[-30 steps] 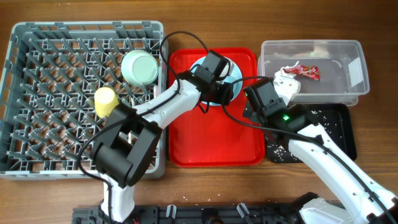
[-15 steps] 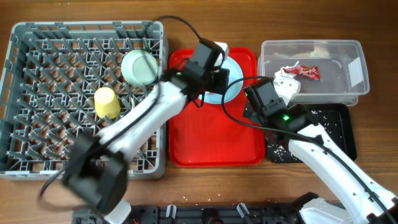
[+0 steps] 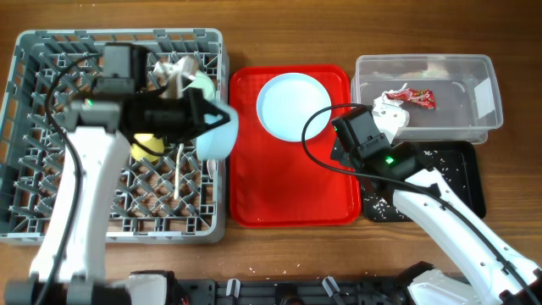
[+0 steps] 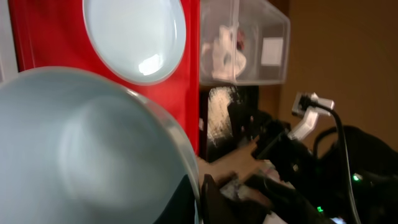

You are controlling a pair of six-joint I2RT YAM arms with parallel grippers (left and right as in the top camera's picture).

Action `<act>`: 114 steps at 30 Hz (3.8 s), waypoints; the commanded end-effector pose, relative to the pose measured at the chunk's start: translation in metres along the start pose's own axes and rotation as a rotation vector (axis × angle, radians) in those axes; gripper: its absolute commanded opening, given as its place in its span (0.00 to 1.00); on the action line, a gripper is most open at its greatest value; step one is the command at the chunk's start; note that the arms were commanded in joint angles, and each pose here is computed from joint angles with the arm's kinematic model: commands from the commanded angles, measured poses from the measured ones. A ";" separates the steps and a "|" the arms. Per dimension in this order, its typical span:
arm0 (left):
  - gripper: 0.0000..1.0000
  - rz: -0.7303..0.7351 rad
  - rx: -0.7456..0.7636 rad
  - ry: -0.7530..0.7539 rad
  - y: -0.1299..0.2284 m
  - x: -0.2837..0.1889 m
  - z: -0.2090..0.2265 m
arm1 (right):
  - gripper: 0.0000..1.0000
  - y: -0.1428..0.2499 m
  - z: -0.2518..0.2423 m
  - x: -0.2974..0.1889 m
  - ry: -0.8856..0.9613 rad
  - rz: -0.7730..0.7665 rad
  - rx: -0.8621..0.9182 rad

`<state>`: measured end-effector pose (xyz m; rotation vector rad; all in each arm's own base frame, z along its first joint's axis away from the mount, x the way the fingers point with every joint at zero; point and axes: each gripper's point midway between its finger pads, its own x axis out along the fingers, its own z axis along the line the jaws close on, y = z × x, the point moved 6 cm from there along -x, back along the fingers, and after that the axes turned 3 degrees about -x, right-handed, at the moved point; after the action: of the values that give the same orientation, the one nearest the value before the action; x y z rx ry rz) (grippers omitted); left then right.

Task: Sort waste into correct bins and load items into the dishwasher rack
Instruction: 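Carry the light-blue bowl into the rack beside the yellow cup and release, then move the left gripper to the tray and grasp the light-blue plate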

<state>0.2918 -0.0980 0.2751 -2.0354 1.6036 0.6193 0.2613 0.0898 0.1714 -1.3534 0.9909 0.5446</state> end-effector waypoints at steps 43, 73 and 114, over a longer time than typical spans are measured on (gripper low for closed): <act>1.00 -0.192 -0.176 -0.119 -0.041 -0.105 0.059 | 1.00 -0.004 -0.001 0.000 0.012 -0.013 0.022; 0.04 -0.108 -0.141 -0.477 -0.024 0.009 0.081 | 1.00 -0.004 -0.001 0.000 0.012 -0.013 0.022; 0.04 -0.272 0.166 -0.425 -0.031 0.140 -0.035 | 1.00 -0.004 -0.001 0.000 0.012 -0.013 0.022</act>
<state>0.3384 -0.2053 0.2504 -1.7915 1.1334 0.6295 0.2612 0.0898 0.1714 -1.3535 0.9912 0.5448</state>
